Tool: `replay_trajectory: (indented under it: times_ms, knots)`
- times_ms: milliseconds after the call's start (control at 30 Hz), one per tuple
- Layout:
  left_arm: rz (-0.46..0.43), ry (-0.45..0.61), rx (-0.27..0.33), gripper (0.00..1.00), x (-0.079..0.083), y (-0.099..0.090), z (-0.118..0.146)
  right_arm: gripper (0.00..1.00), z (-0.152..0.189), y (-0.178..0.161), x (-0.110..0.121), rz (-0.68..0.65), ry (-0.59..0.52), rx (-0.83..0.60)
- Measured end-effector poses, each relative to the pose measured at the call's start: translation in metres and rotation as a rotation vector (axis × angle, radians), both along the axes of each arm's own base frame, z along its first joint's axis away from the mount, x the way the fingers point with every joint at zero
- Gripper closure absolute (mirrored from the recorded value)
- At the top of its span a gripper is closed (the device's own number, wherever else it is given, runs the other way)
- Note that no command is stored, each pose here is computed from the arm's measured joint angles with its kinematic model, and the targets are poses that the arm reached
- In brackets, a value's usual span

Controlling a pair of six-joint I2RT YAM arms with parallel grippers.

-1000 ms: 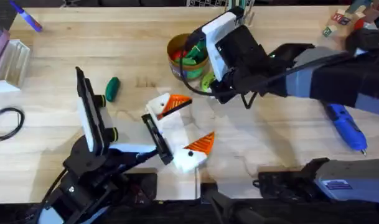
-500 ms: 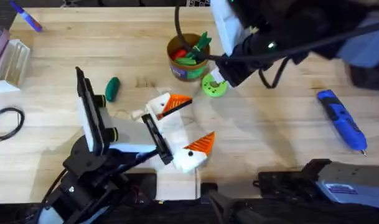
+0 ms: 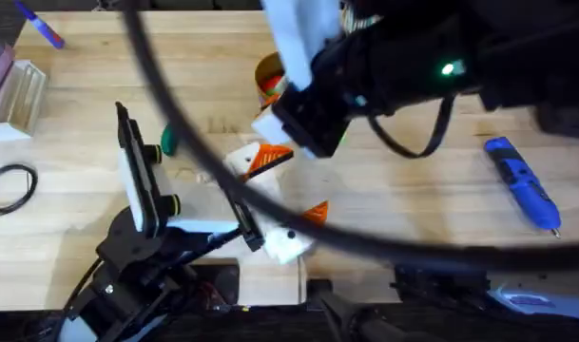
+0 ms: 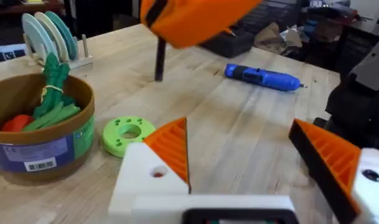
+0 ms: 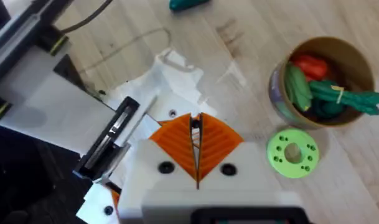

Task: Pick up the gripper from the table and insert it into the empty holder that is missing its gripper. Then pick up a screw, insert it into the mounting hole, and use the screwdriver to tighten it. Finally, clean up the table by picking up the vegetable and placing it into the bucket.

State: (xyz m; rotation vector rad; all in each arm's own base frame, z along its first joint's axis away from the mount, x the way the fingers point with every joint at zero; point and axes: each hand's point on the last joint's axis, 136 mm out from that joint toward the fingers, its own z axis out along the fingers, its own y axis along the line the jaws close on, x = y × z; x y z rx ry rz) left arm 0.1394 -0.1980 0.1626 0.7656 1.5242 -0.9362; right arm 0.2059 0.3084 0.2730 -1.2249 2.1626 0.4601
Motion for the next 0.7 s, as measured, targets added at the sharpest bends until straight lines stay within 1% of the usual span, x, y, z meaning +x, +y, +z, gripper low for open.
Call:
replay_trajectory:
  times_ms: [100,300,500,700]
  knots:
    - [0.000,0.000,0.000,0.015,0.000,0.000,0.000,0.995,-0.008,0.012,-0.010,0.038,0.018,-0.014]
    - [0.000,0.000,0.000,0.015,0.000,0.000,0.000,0.995,-0.024,0.024,-0.015,0.065,0.077,-0.024]
    - [0.000,0.000,0.000,0.016,0.000,0.000,0.000,0.995,-0.030,0.028,-0.017,0.074,0.105,-0.028]
    - [0.000,0.000,0.000,0.014,0.000,0.000,0.000,0.995,-0.030,0.028,-0.019,0.077,0.111,-0.031]
